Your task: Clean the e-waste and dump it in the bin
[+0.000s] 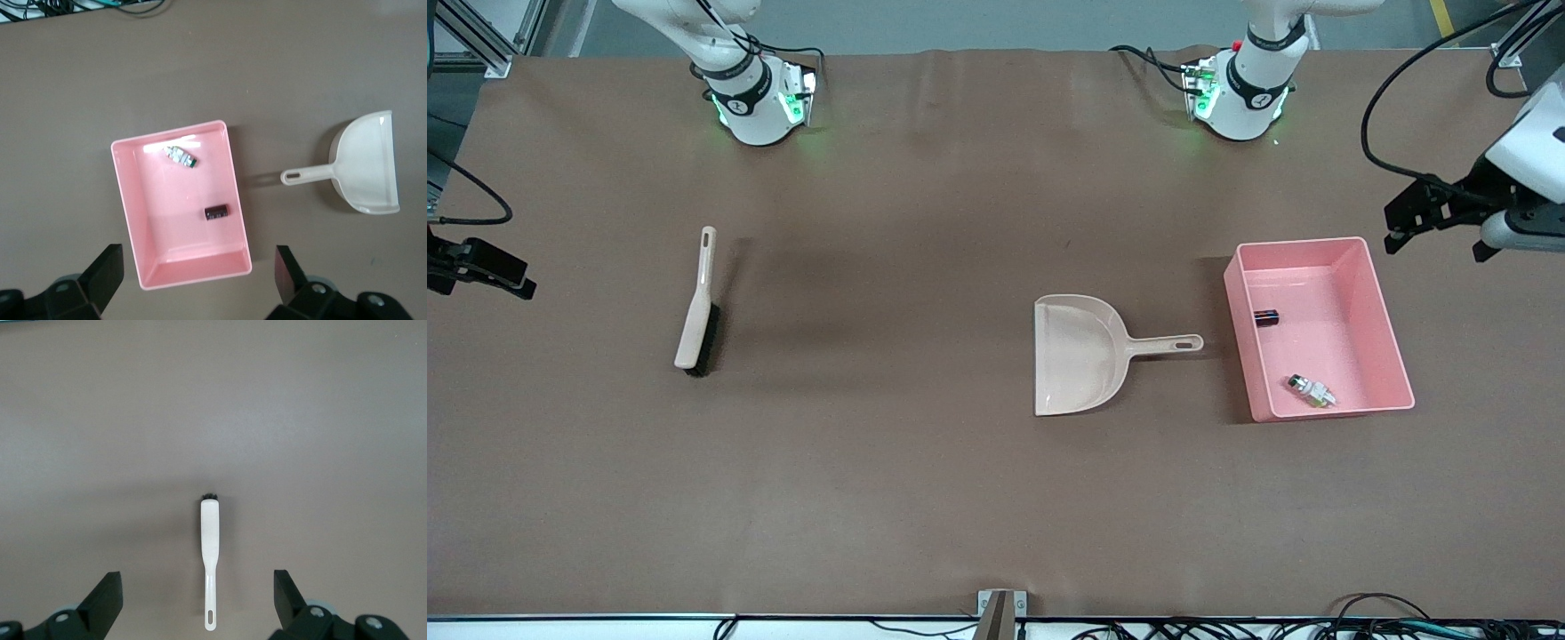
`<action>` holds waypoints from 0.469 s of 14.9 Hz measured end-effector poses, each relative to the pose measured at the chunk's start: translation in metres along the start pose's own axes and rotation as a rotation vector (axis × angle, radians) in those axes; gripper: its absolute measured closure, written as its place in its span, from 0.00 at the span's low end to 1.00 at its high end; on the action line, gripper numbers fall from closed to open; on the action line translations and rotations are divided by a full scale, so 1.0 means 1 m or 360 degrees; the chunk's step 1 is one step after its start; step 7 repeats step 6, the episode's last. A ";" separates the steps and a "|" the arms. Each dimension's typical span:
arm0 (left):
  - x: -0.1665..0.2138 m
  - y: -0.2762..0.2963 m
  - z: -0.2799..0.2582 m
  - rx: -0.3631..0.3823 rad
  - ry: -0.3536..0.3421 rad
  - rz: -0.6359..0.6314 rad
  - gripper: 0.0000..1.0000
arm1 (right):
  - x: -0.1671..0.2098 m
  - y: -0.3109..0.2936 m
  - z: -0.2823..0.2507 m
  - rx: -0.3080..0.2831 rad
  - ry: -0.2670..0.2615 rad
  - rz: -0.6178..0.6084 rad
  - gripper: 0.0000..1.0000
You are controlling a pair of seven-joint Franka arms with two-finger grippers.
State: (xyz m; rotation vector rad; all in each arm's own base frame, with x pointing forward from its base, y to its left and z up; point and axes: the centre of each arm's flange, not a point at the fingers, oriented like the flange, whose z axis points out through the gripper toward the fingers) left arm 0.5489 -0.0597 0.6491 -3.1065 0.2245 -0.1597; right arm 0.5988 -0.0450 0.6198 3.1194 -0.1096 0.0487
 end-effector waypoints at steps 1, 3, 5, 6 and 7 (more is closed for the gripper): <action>-0.002 0.005 -0.002 0.0000 -0.0010 0.0013 0.00 | 0.000 0.000 0.000 0.0000 0.0000 0.0000 0.00; -0.003 0.016 -0.001 0.0001 -0.0024 0.0037 0.00 | 0.000 0.000 0.000 0.0000 0.0003 -0.0001 0.00; -0.002 0.022 0.000 0.0000 -0.0028 0.0047 0.00 | 0.001 0.000 -0.002 -0.0002 0.0020 -0.0001 0.00; -0.002 0.023 0.001 0.0000 -0.0029 0.0050 0.00 | 0.002 0.000 -0.008 -0.0002 0.0045 0.0000 0.00; -0.002 0.023 0.001 0.0000 -0.0029 0.0050 0.00 | 0.002 0.000 -0.008 -0.0002 0.0045 0.0000 0.00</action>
